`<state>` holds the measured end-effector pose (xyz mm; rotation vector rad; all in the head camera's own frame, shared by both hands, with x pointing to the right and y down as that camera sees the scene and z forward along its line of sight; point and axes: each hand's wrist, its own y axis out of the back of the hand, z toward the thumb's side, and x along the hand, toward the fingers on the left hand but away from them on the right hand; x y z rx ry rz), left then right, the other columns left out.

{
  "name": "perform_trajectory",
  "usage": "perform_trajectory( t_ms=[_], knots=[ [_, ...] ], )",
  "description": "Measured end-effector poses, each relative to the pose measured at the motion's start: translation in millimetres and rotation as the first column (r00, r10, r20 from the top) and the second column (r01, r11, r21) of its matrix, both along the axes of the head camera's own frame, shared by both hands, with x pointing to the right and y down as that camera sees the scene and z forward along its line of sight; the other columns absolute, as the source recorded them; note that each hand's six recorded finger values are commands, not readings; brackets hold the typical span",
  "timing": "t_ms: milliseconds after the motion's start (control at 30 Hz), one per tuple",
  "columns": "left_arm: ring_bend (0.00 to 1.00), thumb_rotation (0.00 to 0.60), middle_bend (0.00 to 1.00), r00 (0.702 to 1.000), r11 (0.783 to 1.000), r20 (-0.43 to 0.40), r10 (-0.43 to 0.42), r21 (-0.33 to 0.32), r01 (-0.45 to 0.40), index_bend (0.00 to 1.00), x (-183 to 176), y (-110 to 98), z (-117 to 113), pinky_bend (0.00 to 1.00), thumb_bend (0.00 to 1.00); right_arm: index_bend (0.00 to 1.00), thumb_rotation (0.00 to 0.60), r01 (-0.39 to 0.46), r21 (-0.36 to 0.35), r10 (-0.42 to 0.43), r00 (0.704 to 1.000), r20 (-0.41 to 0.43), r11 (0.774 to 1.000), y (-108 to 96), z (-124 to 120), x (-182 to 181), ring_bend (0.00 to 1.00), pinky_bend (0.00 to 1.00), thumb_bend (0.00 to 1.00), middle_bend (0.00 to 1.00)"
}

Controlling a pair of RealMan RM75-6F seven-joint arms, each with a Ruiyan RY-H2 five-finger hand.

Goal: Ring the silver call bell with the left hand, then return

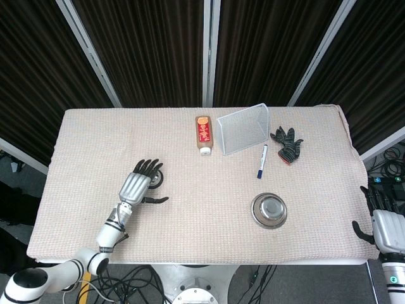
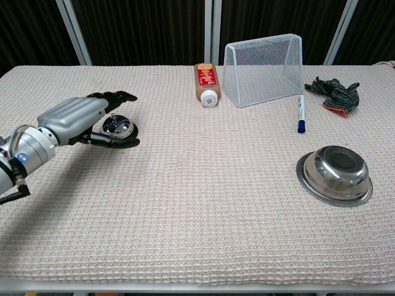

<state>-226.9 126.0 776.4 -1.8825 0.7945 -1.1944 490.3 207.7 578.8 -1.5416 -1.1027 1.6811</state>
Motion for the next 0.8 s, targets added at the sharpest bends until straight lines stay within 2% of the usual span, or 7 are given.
perform_trajectory(
  t_ms=[200,400,600,800],
  knots=[
    [0.0,0.143,0.0,0.999,0.996,-0.035,-0.025,0.083,0.028,0.0,-13,-13,-36,0.0,0.0,0.0,0.6,0.009,0.006,-0.009,1.0,0.005,1.0,0,-2,-3,0.0,0.0,0.26,0.0],
    [0.0,0.139,0.0,0.995,0.983,0.022,-0.101,0.155,0.096,0.0,-70,-11,-79,0.0,0.0,0.0,0.6,0.03,0.004,-0.03,0.999,0.014,1.0,0,0,-10,0.0,0.0,0.26,0.0],
    [0.0,0.149,0.0,0.963,0.964,0.146,-0.225,0.175,0.198,0.0,-147,11,-124,0.0,0.0,0.0,0.6,0.055,0.0,-0.055,0.998,0.025,0.998,1,3,-20,0.0,0.0,0.26,0.0],
    [0.0,0.163,0.0,0.921,0.933,0.202,-0.333,0.211,0.291,0.0,-192,40,-163,0.0,0.0,0.0,0.6,0.065,0.002,-0.065,0.997,0.04,0.998,1,5,-28,0.0,0.0,0.26,0.0]
  ],
)
